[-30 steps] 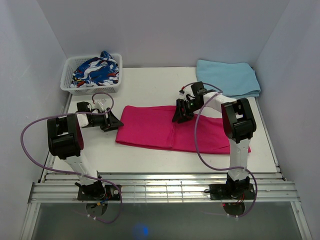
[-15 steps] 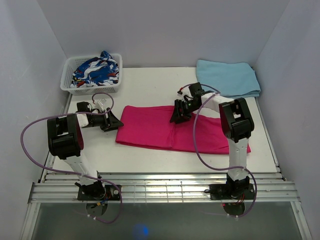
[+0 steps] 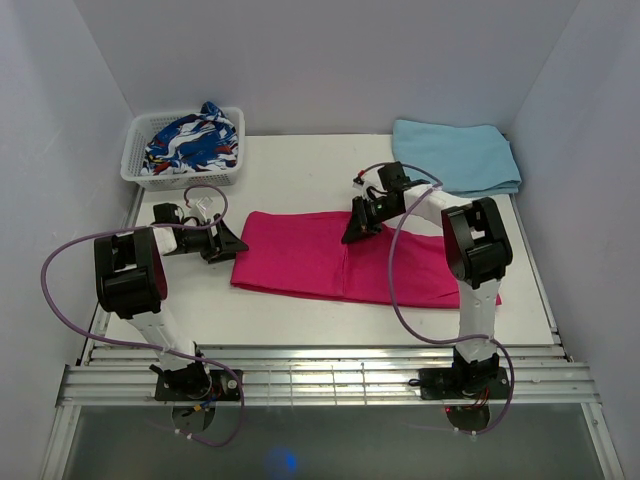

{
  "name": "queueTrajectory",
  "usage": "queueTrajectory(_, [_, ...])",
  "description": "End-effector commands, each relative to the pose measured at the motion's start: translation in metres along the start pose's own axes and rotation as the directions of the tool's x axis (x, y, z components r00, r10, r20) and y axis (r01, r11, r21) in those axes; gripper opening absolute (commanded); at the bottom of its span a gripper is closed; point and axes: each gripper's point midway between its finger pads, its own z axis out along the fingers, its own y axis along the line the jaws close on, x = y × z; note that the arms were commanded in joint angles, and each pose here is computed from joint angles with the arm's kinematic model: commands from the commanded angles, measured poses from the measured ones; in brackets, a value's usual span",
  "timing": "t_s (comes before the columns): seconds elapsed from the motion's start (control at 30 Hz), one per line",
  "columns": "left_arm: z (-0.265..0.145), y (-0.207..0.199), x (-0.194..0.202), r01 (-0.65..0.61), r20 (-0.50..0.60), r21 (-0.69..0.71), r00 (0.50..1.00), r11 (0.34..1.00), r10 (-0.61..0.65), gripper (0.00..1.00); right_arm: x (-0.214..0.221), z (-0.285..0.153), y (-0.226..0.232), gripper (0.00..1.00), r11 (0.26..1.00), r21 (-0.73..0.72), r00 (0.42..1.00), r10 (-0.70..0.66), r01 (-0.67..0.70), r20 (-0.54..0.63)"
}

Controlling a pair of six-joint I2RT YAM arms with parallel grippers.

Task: Fold and stack the trousers
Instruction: Fold the trousers

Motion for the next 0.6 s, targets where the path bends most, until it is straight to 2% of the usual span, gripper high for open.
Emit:
queueTrajectory(0.0, [-0.002,0.006,-0.004,-0.028,0.007,-0.054,1.000,0.998,0.028,0.79,-0.008,-0.023,0.044,0.08,0.992,-0.074,0.993,-0.103,0.107,0.052])
queueTrajectory(0.17, [-0.002,0.006,-0.006,-0.031,0.010,-0.053,0.999,0.998,0.032,0.79,0.002,-0.025,0.030,0.08,0.995,-0.023,0.994,-0.101,0.102,0.040])
queueTrajectory(0.37, [-0.002,0.007,-0.006,-0.032,0.010,-0.056,0.999,0.998,0.033,0.79,0.019,-0.022,0.001,0.08,0.999,0.032,1.000,-0.025,0.025,0.002])
queueTrajectory(0.57, [0.000,0.011,0.000,-0.025,0.001,-0.062,1.000,0.998,0.026,0.78,0.010,-0.028,-0.008,0.08,0.999,0.051,1.000,-0.003,0.002,0.024])
